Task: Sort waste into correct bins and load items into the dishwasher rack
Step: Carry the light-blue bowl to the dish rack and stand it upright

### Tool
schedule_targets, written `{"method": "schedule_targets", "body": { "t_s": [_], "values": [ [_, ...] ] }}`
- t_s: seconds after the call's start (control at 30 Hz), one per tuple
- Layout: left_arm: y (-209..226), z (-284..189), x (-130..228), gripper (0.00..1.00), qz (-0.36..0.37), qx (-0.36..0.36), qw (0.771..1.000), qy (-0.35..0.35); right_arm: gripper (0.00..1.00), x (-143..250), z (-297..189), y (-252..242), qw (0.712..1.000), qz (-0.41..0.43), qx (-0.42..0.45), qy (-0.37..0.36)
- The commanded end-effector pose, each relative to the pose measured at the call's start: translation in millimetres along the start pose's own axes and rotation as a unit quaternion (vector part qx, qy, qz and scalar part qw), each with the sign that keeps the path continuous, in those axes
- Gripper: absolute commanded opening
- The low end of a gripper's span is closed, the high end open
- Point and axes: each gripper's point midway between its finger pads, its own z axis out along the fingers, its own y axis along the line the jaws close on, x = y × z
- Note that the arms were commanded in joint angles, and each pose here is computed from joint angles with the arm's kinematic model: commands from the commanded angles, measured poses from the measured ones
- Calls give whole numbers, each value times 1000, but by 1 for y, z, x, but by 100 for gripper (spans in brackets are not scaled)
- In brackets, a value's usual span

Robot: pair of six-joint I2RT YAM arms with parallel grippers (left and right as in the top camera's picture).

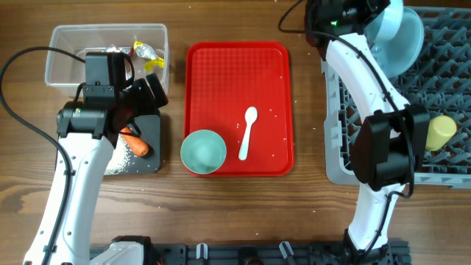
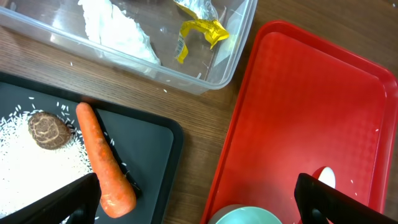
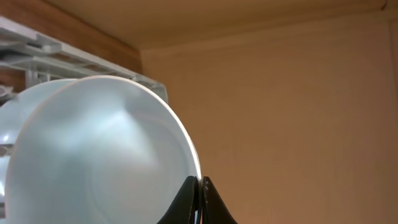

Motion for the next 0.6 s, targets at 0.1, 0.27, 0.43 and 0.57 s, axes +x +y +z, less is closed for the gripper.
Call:
{"method": "schedule_targets", "body": {
  "t_s": [0.1,0.27,0.43,0.57],
  "values": [
    [1,-3,-1,100,-7,3,1000,-5,4,10,6,48,998,-50,-23,-7],
    [1,-3,-1,100,-7,3,1000,-5,4,1,6,58,998,-38,-42,-31],
    [1,-3,-1,100,-7,3,1000,-5,4,-3,8,70,997,-51,-43,-36],
    [1,-3,-1,100,-7,3,1000,-5,5,1,17,72,997,-73,-20,-14]
  ]
}}
